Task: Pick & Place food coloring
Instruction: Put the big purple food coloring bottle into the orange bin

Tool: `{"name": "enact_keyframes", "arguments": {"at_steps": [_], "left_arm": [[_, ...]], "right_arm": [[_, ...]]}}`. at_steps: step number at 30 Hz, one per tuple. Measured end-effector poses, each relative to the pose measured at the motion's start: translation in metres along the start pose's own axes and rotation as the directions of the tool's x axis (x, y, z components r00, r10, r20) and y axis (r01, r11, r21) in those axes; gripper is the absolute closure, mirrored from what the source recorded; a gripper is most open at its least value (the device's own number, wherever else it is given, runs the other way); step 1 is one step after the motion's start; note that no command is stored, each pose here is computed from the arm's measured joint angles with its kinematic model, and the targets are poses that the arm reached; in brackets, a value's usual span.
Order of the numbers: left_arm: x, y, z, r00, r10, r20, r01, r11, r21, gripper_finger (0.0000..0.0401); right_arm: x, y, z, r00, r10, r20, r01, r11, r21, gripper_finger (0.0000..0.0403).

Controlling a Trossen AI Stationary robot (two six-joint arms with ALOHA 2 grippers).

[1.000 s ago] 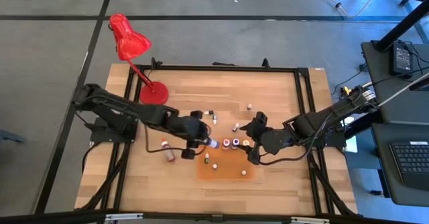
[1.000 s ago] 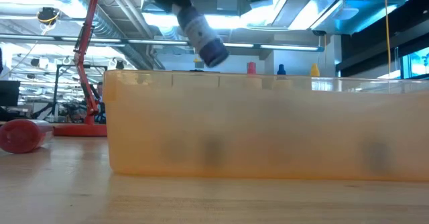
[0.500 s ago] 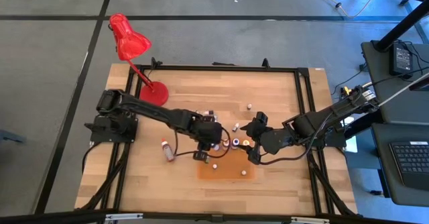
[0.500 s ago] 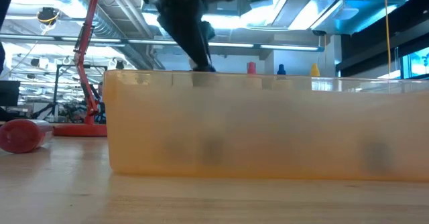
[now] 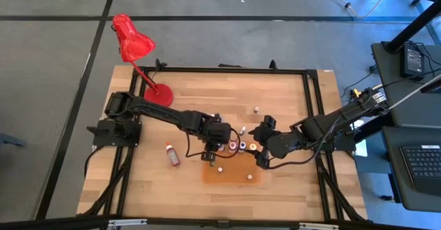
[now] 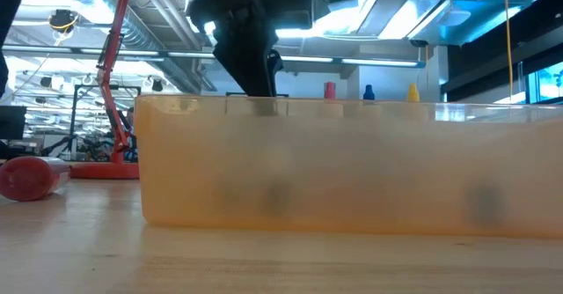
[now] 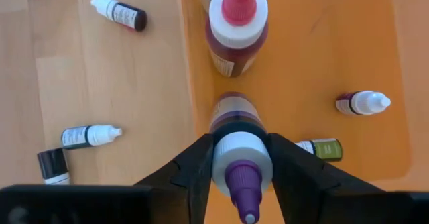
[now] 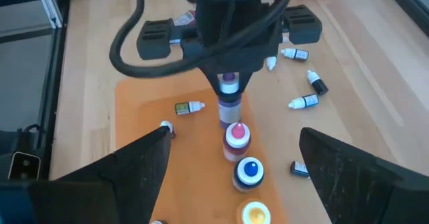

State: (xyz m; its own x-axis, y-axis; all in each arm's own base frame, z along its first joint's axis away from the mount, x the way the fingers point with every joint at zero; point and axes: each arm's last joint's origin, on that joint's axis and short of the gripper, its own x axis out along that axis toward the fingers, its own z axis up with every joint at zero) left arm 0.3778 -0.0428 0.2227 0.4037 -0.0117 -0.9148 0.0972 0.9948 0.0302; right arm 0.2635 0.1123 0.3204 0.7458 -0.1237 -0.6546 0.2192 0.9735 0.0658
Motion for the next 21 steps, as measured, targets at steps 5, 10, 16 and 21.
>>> {"name": "enact_keyframes", "arguments": {"at_steps": [5,10,16,21], "left_arm": [[-0.0008,0.0001,0.0001,1.000,0.000,0.003,0.000,1.000,0.011,0.0263],[-0.0008,0.0000,0.0003,1.000,-0.001,0.005,0.001,1.000,0.018,0.0265],[-0.0007,-0.0001,0.0002,1.000,-0.001,0.005,0.001,1.000,0.018,0.0259],[-0.0007,-0.0001,0.0003,1.000,-0.001,0.005,0.001,1.000,0.018,0.0258]], "right_arm": [[0.0000,-0.0003,-0.0004,1.000,-0.003,-0.004,0.003,1.000,-0.004,0.0072],[0.0000,-0.0004,-0.0007,1.000,-0.005,-0.006,0.005,1.000,-0.006,0.0072],[0.0000,-0.0005,-0.0007,1.000,-0.005,-0.006,0.005,1.000,-0.006,0.0072],[0.0000,-0.0005,-0.0007,1.000,-0.006,-0.006,0.006,1.000,-0.005,0.0072]]}}
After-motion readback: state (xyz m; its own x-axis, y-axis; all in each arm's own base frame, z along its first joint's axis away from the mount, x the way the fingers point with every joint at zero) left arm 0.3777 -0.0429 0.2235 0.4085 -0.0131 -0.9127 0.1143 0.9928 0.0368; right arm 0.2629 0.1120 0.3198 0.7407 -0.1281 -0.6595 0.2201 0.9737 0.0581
